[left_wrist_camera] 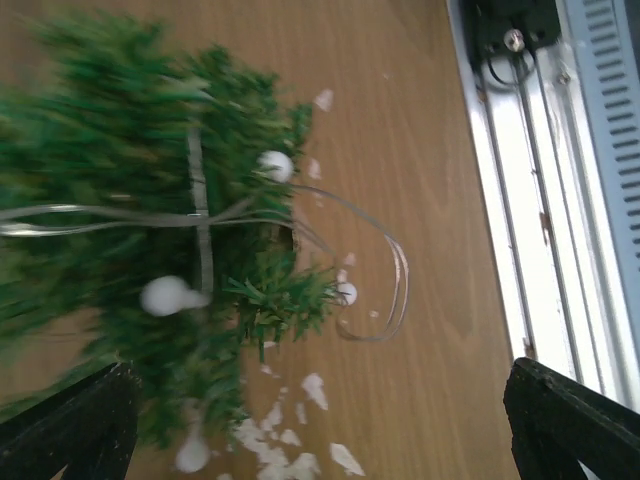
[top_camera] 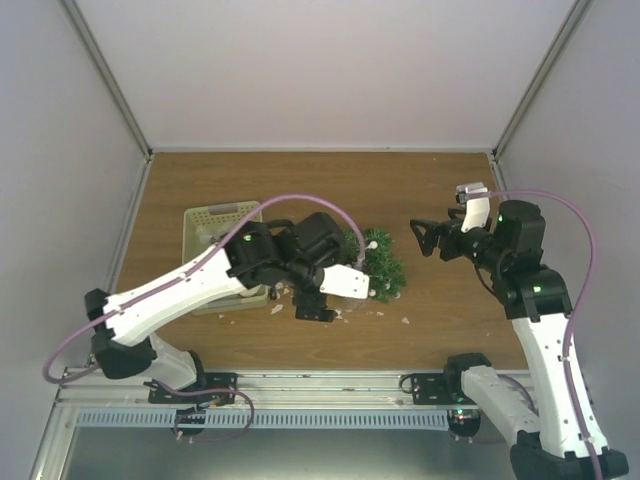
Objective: Decorate the small christmas tree
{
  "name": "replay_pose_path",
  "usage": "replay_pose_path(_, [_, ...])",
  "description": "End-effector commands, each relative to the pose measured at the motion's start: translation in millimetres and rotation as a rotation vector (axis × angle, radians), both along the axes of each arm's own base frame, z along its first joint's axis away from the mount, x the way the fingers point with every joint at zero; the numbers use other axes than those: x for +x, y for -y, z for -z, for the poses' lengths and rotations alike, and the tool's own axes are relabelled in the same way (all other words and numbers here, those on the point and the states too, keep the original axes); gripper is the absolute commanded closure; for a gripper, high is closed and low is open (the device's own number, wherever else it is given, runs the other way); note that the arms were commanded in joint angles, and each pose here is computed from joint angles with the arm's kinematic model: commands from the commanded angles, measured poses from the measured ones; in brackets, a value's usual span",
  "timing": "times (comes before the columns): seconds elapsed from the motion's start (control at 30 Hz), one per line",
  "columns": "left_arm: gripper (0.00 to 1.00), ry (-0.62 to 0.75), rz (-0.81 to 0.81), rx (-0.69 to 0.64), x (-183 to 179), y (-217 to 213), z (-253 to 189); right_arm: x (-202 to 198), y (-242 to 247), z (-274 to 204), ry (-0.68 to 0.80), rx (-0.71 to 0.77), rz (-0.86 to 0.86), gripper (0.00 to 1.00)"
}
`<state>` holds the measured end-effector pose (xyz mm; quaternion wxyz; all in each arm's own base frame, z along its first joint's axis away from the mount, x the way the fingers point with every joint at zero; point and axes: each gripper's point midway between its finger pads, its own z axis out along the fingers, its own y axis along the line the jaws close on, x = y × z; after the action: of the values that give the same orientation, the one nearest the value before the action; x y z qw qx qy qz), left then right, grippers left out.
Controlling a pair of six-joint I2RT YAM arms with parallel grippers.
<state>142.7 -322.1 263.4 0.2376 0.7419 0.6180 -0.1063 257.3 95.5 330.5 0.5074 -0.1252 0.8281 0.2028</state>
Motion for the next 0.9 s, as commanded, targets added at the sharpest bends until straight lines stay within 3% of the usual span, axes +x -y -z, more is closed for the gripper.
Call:
replay_pose_path(0.0, [0.01, 0.135, -0.004, -0.12, 10.9, -12.5, -55.3, 3.1, -1.2, -8.9, 0.032, -0.008, -0.008, 0.01])
replay_pose_path(0.33, [0.01, 0.238, -0.044, -0.231, 21.5, -31.1, -98.1, 5.0, 5.0, -20.5, 0.072, -0.046, 0.015, 0.0])
replay_pose_path(0.47, [0.02, 0.397, -0.193, -0.309, 58.1, -59.2, -133.7, 12.6, 32.5, -47.4, 0.171, -0.139, 0.157, 0.0])
replay_pose_path(0.6, [0.01, 0.613, -0.385, -0.481, 101.4, -96.6, -179.3, 12.3, 50.8, -90.3, 0.34, -0.172, 0.261, 0.0])
replay_pose_path(0.7, [0.01, 0.634, -0.455, -0.455, 121.2, -104.8, -162.7, 17.7, 50.9, -102.2, 0.404, -0.154, 0.274, 0.0])
replay_pose_path(0.87, [0.01, 0.649, -0.577, -0.478, 152.3, -121.5, -143.1, 38.6, 36.3, -89.9, 0.349, -0.128, 0.209, 0.01])
